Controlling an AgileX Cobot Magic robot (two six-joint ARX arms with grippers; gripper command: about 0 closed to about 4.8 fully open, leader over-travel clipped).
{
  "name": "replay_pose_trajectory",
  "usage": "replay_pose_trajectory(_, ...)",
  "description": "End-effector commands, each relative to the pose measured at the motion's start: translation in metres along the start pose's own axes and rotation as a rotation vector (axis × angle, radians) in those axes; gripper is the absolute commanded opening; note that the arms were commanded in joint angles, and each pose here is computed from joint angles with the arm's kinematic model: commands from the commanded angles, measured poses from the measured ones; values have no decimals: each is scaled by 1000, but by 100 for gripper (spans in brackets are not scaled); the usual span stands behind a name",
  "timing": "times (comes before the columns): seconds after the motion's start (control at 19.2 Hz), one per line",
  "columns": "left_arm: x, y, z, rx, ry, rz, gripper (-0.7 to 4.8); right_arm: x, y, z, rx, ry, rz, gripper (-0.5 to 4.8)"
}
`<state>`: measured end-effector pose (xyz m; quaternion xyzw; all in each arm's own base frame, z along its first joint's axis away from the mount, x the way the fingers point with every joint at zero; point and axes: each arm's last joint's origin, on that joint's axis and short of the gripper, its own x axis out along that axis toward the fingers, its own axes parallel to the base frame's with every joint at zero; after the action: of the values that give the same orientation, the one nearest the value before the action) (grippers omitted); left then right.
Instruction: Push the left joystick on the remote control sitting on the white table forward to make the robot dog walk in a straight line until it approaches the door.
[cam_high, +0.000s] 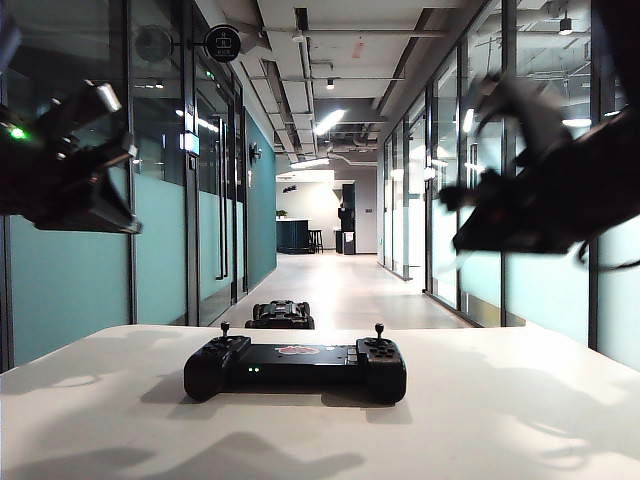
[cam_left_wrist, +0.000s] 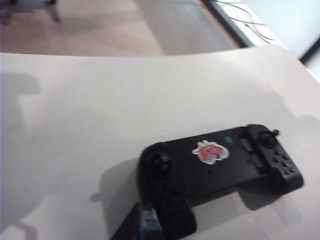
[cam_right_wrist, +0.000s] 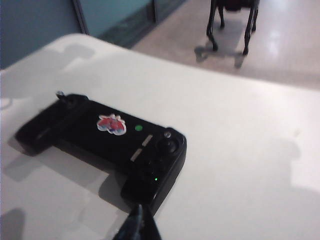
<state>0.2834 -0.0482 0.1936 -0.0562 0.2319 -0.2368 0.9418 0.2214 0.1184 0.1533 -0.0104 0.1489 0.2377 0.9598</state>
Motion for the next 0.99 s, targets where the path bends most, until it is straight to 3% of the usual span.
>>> replay_pose_trajectory(0.05,9,-1,6,13,-7,-49,-5,24,5,1,2,14,21,-3)
replay_pose_trajectory(0.21,22,-7,3,21,25,-73,-5,51,12,-7,42,69,38,-1)
replay_pose_trajectory(0.26,25,-8,2,26,25,-75,-5,57,12,-11,87,89,34,43)
replay_pose_trajectory(0.31,28,-10,0,30,27,-83,-5,61,12,-16,116,106,31,159)
replay_pose_trajectory(0.36,30,-11,-1,34,31,-89,-5,65,12,-21,152,130,25,335)
replay_pose_trajectory(0.42,32,-12,-3,39,36,-91,-5,67,12,-25,172,146,19,407)
replay_pose_trajectory(0.99,33,-12,-2,49,26,-97,-5,114,14,-28,191,322,-13,428)
